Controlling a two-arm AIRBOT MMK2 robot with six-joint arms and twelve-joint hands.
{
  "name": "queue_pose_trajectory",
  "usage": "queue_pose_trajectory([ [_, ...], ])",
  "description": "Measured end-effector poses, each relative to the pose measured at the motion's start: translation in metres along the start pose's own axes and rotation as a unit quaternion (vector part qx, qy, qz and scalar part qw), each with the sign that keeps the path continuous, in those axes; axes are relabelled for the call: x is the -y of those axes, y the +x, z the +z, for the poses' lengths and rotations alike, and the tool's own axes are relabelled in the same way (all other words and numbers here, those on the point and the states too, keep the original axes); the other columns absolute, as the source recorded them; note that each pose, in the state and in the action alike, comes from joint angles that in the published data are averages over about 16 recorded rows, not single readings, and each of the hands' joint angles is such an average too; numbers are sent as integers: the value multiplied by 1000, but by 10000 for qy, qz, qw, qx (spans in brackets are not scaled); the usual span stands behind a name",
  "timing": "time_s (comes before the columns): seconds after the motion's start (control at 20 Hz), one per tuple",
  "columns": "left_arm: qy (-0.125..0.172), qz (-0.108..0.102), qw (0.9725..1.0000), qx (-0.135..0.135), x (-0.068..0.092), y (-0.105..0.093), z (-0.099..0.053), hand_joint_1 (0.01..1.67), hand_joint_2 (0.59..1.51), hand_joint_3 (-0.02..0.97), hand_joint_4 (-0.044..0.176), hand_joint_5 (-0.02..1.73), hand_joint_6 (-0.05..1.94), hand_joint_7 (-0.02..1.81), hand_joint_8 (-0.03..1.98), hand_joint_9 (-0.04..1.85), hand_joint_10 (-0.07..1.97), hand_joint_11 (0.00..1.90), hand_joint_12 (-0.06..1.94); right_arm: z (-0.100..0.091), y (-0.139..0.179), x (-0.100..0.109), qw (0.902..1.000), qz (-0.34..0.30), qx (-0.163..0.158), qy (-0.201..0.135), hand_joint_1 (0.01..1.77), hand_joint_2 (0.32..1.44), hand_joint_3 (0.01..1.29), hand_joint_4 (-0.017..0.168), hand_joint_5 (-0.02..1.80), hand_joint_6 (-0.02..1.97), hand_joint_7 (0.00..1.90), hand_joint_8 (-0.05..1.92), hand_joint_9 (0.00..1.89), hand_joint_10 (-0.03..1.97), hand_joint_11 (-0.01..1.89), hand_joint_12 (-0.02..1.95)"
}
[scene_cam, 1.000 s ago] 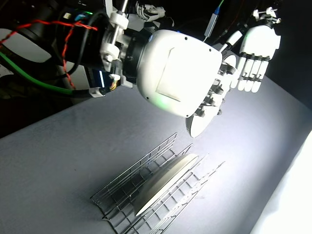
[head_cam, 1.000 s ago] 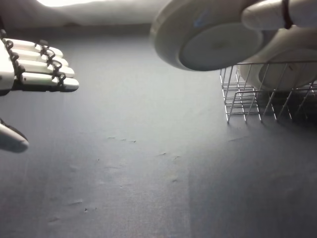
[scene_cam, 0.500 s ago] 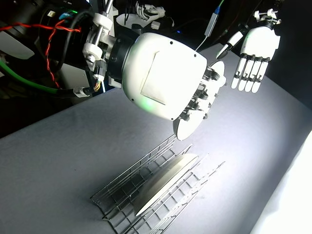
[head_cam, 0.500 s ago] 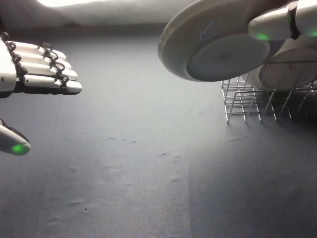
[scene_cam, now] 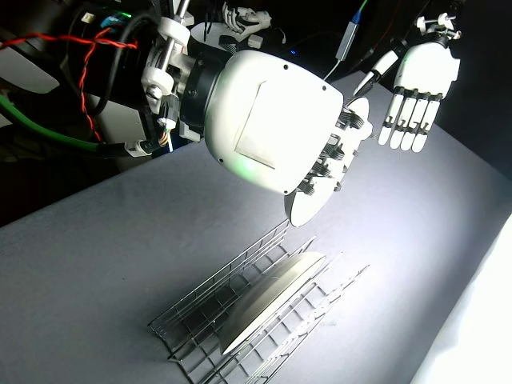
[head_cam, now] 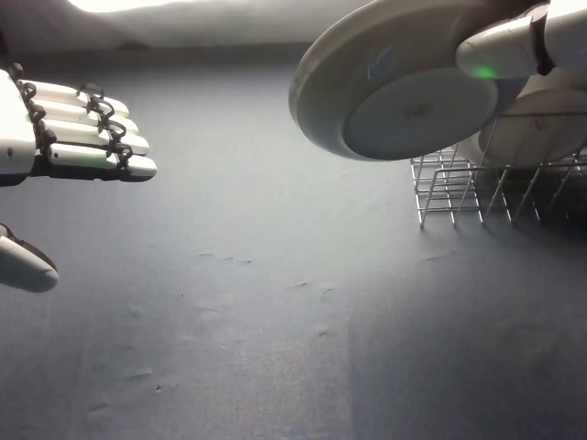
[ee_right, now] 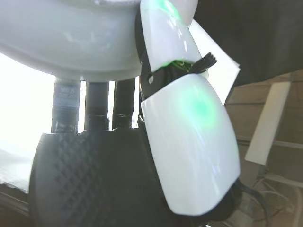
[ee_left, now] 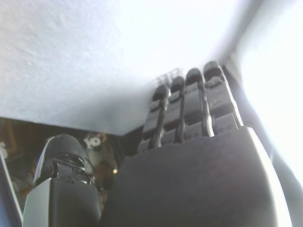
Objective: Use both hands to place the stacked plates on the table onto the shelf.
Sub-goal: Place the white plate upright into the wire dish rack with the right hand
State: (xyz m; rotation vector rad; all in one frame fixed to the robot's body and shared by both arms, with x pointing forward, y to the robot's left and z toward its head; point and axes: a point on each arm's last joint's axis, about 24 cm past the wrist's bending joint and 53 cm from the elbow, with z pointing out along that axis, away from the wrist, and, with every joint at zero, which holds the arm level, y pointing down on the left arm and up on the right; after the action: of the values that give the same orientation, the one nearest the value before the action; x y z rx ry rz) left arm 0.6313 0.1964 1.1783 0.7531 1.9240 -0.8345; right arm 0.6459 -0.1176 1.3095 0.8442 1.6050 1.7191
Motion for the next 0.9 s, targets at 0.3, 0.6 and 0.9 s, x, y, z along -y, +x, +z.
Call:
queue_pose_trajectory([
  [0.3,14,20,10000,-5,1,0,1,14,1104,17,0,23,5,22,11,21,8,19,11,1,-4,3,10000,26,35,53,1389,1091,13,-8,784,1141,932,996,872,1175,736,1339],
  [0.6,23,28,10000,-11,2,0,2,15,1104,17,0,29,5,24,10,21,8,21,11,-2,-17,11,9998,-3,164,150,1389,1091,13,-8,785,1141,929,1002,867,1187,729,1351],
  [0.9,22,30,10000,-12,2,0,2,15,1105,18,0,39,4,25,11,20,8,23,10,-11,-33,21,9990,-62,345,269,1389,1091,13,-8,786,1141,933,990,867,1179,732,1341],
])
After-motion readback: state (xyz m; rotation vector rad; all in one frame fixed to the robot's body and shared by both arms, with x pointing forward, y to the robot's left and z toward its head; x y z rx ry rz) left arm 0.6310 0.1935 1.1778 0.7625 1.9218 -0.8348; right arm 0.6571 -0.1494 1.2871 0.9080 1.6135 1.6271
